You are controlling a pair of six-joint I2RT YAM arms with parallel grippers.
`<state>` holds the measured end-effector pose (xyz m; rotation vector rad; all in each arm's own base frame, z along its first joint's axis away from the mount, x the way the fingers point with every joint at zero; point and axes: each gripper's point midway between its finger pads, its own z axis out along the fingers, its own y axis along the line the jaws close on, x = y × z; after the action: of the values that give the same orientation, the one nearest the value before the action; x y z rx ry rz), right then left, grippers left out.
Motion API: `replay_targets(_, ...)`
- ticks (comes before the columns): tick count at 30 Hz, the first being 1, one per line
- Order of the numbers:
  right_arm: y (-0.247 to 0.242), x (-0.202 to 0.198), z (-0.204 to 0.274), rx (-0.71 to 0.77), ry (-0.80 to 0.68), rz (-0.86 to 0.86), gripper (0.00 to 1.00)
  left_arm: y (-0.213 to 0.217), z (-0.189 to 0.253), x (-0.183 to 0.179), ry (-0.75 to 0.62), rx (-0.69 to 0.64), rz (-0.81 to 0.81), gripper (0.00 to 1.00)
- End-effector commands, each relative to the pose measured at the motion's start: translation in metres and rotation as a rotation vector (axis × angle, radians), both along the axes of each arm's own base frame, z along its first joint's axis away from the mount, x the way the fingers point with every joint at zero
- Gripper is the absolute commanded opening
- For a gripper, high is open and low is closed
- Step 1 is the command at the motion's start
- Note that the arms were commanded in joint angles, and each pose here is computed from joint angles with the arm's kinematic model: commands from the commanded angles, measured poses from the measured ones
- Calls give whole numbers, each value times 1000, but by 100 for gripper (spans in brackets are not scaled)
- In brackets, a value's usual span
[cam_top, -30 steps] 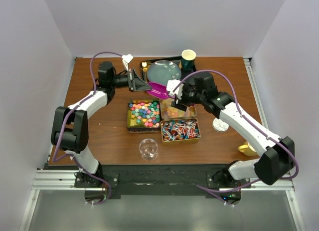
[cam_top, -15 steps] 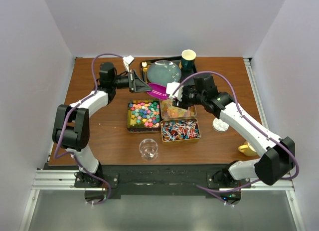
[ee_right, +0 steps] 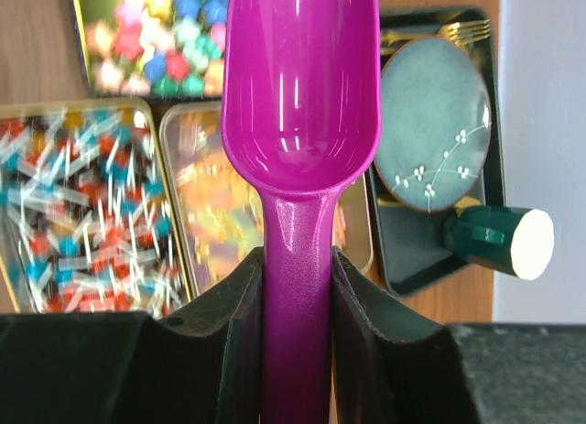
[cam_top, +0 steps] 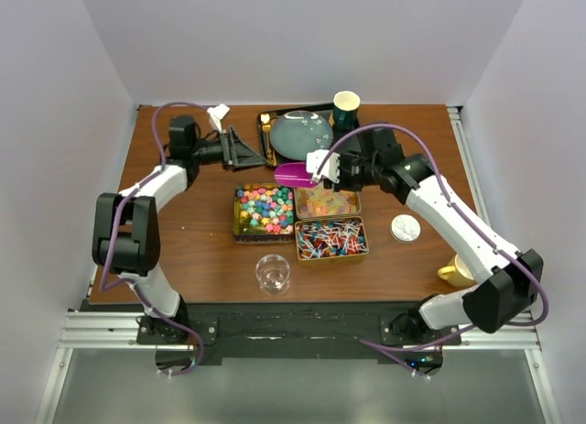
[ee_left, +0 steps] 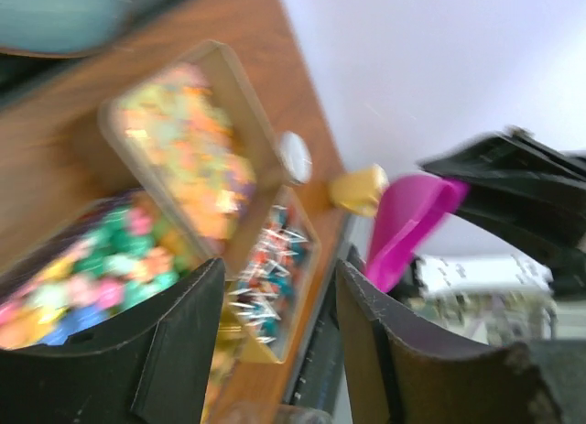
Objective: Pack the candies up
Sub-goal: Adjust the spatula, then scoop the fake candies from the storage box.
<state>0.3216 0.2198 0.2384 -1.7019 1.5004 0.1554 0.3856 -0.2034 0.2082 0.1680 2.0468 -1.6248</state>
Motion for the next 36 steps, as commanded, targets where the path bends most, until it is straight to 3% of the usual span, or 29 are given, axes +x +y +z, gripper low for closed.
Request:
replay_targets(1, -38, -23, -6, -218, 94, 99, 0, 55, -6, 20, -74, 167, 186, 56)
replay_targets(5, -77, -39, -24, -419, 232, 140, 0, 93, -33, 16, -96, 439, 297, 56)
replay_targets(9, -115, -56, -33, -605, 338, 193, 0, 138, -69, 13, -2, 691, 472, 53)
replay_targets(12, -135, -58, -39, -723, 345, 203, 0, 158, -89, 1, 87, 766, 567, 40)
replay_targets(15, -146, -61, -41, -802, 359, 213, 0, 154, -102, -11, 137, 742, 560, 19)
replay_targets(16, -148, -62, -41, -815, 365, 216, 0, 151, -106, -14, 154, 734, 553, 5)
replay_targets(17, -150, -64, -41, -828, 373, 218, 0, 150, -113, -19, 179, 726, 549, 0)
replay_targets(21, -164, -64, -42, -959, 351, 224, 0, 142, -132, -34, 249, 701, 513, 0)
replay_targets(31, -169, -71, -55, -1077, 398, 191, 0, 140, -164, -57, 309, 760, 519, 0)
replay_targets(36, -165, -68, -59, -1165, 402, 97, 0, 125, -180, -76, 340, 780, 470, 0)
